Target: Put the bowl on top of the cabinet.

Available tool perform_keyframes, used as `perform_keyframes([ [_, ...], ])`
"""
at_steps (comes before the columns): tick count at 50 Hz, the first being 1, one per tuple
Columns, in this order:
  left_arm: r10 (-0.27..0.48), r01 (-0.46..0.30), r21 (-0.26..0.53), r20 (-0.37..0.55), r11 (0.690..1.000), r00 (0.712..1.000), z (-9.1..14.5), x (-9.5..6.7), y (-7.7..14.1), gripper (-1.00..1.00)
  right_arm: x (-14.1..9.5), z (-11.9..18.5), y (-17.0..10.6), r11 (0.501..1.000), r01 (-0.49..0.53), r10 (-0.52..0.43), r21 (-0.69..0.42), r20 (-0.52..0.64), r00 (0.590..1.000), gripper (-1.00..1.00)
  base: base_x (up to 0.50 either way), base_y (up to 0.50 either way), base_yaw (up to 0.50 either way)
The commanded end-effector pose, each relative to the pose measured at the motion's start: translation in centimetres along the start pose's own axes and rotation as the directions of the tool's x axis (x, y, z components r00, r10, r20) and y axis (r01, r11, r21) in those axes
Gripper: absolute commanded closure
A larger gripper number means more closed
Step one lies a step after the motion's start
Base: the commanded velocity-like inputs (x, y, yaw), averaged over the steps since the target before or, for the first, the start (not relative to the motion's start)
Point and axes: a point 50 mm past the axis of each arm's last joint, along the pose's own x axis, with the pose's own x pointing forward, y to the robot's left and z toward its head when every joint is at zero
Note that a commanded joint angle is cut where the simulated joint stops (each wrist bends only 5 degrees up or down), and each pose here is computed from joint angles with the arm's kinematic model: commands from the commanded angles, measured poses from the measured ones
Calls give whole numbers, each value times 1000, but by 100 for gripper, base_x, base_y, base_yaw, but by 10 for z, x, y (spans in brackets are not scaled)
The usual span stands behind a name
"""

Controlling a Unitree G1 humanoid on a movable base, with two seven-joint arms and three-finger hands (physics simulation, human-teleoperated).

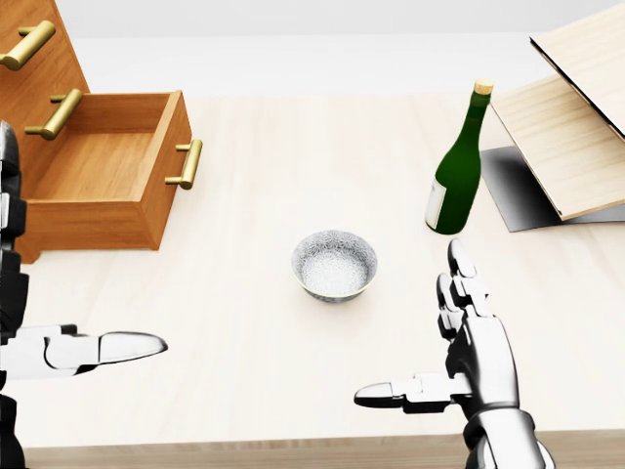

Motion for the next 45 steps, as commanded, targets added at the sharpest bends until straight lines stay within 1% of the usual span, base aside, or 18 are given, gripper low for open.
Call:
perform_keyframes([
  [1, 3, -3, 1, 172, 1000, 985, 38, 2, 5, -98, -1, 3, -1, 1000, -1, 1, 2, 6, 1000, -100, 0, 0, 0],
  [4, 7, -8, 5, 222, 1000, 975, 49, 3, 8, -98, -1, 4, -1, 1000, -1, 1, 1, 10, 1000, -100, 0, 0, 0],
  [6, 12, -14, 4, 293, 1000, 956, 64, 2, 11, -98, -1, 4, 0, 1000, -5, 5, -2, 12, 1000, -100, 0, 0, 0],
  [8, 16, -17, 1, 322, 1000, 946, 70, 2, 13, -98, -2, 4, 0, 1000, -7, 7, -4, 12, 1000, -100, 0, 0, 0],
  [9, 21, -21, -3, 355, 1000, 935, 77, 2, 15, -98, -2, 3, 1, 1000, -10, 10, -3, 11, 1000, -100, 0, 0, 0],
  [12, 29, -27, -11, 395, 1000, 918, 86, 2, 19, -98, -2, 3, 1, 1000, -12, 12, -1, 11, 1000, -100, 0, 0, 0],
  [21, 50, -41, -31, 431, 999, 901, 95, 2, 25, -98, -4, 9, 2, 1000, -26, 25, 11, 32, 999, -100, 0, 0, 0],
  [22, 52, -41, -33, 436, 999, 898, 96, 2, 26, -98, -5, 11, 1, 999, -24, 23, 27, 41, 999, -100, 0, 36, 0],
  [27, 57, -44, -39, 442, 998, 895, 98, 3, 28, -98, -5, 12, 1, 999, -25, 24, 23, 46, 999, -100, 0, 50, 0],
  [36, 84, -68, -52, 468, 996, 880, 105, 6, 39, -98, -5, 14, 1, 999, -26, 24, 24, 48, 999, -100, 0, 50, 0],
  [38, 91, -74, -54, 480, 996, 873, 109, 7, 42, -98, -5, 15, 1, 999, -26, 25, 24, 49, 998, -100, 0, 50, 0],
  [42, 100, -84, -55, 485, 995, 869, 111, 8, 46, -98, -5, 15, 1, 999, -26, 25, 24, 51, 998, -100, 0, 50, 0],
  [43, 106, -94, -49, 495, 994, 862, 114, 8, 50, -98, -5, 14, 1, 999, -26, 25, 30, 52, 998, -100, 0, 50, 0],
  [45, 110, -98, -50, 491, 994, 864, 114, 9, 52, -98, -4, 13, 2, 1000, -24, 23, 16, 55, 998, -100, 0, 38, 0],
])
